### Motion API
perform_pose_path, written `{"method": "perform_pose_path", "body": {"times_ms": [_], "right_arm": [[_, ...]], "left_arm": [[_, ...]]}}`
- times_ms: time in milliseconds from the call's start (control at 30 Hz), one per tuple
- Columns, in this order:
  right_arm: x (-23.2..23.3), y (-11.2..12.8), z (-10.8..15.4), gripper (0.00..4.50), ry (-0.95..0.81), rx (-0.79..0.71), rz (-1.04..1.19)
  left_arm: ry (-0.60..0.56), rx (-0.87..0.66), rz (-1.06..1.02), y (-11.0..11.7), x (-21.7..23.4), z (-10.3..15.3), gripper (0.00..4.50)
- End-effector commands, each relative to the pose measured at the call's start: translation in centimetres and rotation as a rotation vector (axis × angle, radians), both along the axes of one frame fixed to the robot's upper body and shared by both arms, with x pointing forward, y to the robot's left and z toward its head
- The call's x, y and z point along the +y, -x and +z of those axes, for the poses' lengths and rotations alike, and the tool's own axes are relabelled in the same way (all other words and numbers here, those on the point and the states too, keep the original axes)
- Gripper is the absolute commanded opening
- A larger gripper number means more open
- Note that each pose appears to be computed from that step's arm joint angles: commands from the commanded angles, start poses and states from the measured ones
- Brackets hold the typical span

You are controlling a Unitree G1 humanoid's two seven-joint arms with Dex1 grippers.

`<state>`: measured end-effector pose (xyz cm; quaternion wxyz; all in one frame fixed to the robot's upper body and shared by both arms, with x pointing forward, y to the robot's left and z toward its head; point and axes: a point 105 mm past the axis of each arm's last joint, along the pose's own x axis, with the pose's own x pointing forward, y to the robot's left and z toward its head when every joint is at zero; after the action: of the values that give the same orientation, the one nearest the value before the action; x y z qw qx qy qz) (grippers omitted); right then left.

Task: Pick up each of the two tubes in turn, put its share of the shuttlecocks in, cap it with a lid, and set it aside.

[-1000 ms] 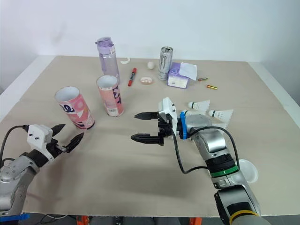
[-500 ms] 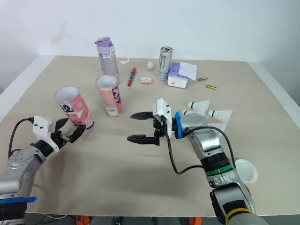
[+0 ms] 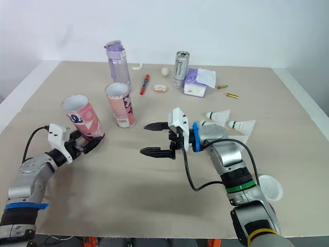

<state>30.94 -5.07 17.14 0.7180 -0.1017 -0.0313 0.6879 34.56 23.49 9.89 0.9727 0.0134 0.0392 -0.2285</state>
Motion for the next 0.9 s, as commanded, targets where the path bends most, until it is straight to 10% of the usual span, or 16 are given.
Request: {"method": "perform_pose_path", "body": {"times_ms": [33, 900], "right_arm": [[-0.3, 0.3, 1.7, 4.46, -0.025, -0.065, 0.001], [-1.0, 0.2, 1.9, 4.46, -0.023, -0.064, -0.034]], "left_arm": [[-0.035, -0.053, -0.021, -0.8, 0.1, 1.2, 4.5], [-0.045, -0.123, -0.128, -3.3, -1.0, 1.5, 4.5]]}}
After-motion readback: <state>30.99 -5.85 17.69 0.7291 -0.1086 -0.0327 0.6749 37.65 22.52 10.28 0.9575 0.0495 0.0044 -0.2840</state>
